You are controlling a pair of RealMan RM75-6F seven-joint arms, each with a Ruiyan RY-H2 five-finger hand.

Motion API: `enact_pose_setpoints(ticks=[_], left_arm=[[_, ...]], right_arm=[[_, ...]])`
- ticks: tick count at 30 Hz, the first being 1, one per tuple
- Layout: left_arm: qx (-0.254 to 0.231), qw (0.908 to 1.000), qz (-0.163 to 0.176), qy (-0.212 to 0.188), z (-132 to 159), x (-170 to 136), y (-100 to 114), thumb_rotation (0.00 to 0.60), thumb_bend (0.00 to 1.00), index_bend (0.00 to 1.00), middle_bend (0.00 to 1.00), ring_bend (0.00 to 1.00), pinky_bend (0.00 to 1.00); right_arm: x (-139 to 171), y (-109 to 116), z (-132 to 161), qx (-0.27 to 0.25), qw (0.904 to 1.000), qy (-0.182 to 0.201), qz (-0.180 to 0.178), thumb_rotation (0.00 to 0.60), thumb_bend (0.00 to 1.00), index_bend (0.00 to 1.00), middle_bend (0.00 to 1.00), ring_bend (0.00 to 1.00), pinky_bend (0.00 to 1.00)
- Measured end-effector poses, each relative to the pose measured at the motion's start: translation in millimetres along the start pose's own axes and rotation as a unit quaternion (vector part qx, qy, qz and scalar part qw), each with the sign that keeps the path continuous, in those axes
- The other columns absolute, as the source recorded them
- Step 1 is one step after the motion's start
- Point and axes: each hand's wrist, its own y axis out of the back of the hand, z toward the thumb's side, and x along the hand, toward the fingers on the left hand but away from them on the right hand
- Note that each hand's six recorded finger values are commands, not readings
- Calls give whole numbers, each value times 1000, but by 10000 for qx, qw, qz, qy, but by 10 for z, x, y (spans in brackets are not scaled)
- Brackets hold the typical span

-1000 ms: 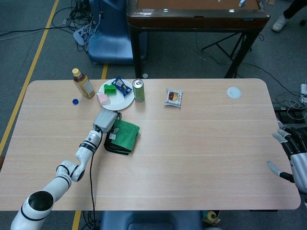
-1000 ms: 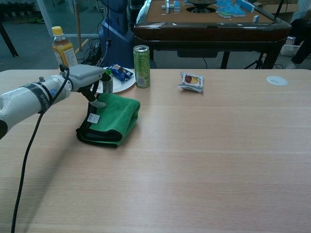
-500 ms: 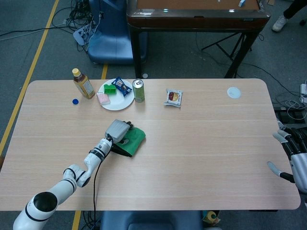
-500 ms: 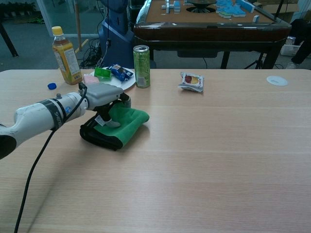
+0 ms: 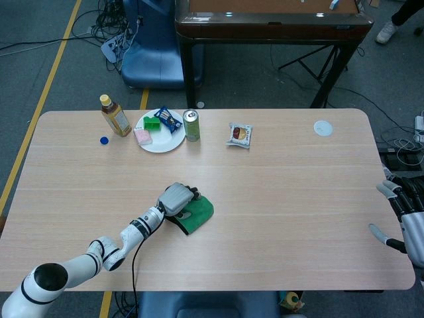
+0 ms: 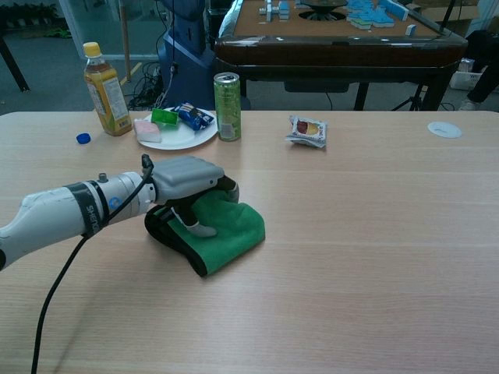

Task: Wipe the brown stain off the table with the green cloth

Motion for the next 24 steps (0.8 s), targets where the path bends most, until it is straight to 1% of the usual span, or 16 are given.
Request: enact_pose_setpoints(ticks=[5,10,17,24], left_arm=[[175,9997,-153,-74,-40,-161,14,600,224,421,369,437,679],[369,9986,-375,-16,-150,-339,32,600,224,425,375,440,679],[575,9958,-681,214,-344,-638,130,600,224,432,383,446,679],[628,9934,-803,522,-510,-951,278,600,224,436,389,448,679]], right_arm=[[-19,-4,19,-13,10000,39,-4,600,266,207,212,88,21],[-42,-15,39,-23,10000,78,6,600,266,207,212,88,21],[-74,-37,75,-40,9999,139,29,600,265,206,212,88,21],[-93,-32,112,-48,9998,200,10,600,265,206,212,88,21]])
